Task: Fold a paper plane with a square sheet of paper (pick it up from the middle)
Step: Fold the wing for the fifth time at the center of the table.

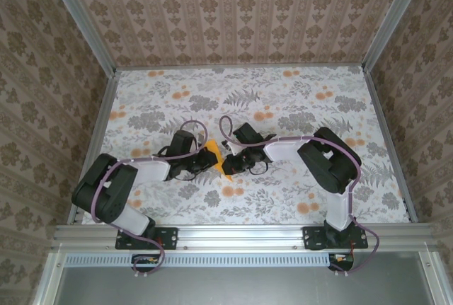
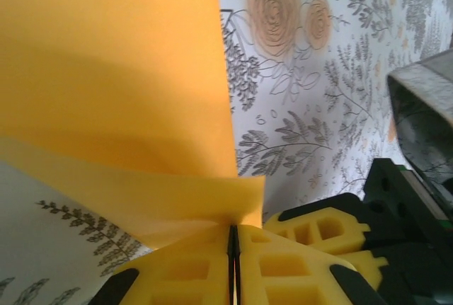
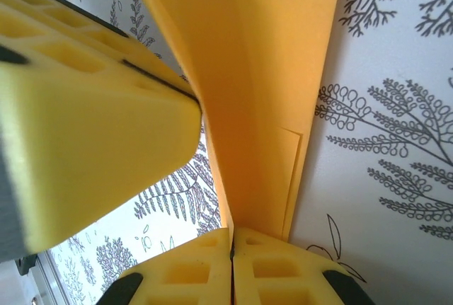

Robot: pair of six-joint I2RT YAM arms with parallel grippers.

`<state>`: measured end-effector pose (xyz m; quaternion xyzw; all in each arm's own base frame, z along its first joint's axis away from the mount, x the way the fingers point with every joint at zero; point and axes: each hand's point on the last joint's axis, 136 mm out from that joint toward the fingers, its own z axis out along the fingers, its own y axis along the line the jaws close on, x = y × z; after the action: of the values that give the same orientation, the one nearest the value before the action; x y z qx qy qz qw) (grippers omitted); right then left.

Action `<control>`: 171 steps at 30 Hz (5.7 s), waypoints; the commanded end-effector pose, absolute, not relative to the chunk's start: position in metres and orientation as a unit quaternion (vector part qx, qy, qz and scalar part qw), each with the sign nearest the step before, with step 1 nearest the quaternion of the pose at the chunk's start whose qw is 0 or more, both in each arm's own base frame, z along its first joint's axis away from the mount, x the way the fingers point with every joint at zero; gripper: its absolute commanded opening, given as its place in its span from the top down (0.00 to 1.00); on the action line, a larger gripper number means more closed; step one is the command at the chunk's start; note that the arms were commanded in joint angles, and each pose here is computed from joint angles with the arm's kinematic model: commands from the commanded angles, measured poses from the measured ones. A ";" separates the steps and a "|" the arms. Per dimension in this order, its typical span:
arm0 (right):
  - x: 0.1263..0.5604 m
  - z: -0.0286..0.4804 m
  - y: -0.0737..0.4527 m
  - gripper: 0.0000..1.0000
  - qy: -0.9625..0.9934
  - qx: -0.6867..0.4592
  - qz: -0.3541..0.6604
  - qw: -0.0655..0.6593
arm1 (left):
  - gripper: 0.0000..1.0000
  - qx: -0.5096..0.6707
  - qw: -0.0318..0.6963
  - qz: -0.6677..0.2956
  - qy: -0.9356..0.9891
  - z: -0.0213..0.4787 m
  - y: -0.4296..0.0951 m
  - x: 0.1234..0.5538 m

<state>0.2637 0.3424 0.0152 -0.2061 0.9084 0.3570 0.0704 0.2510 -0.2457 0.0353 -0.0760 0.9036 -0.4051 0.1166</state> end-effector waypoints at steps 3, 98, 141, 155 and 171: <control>0.261 0.005 0.335 0.90 0.919 -0.186 0.344 0.045 | 0.90 -0.080 0.100 -0.384 0.914 0.018 -0.242 0.247; 0.206 -0.004 0.311 0.91 0.928 -0.161 0.335 -0.032 | 0.93 -0.099 0.061 -0.316 0.942 -0.010 -0.230 0.242; 0.200 0.025 0.294 0.90 0.927 -0.168 0.334 -0.036 | 0.94 -0.108 0.054 -0.324 0.938 -0.012 -0.233 0.242; 0.259 0.040 0.338 0.89 0.923 -0.148 0.354 0.028 | 0.93 -0.082 0.066 -0.359 0.927 0.006 -0.250 0.249; 0.226 -0.020 0.300 0.90 0.949 -0.148 0.276 -0.040 | 0.89 0.004 0.110 -0.379 0.919 0.036 -0.251 0.268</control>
<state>0.2512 0.3309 0.0117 -0.1543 0.9273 0.3410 0.0042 0.2588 -0.2541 0.0245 -0.0351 0.9203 -0.3800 0.0859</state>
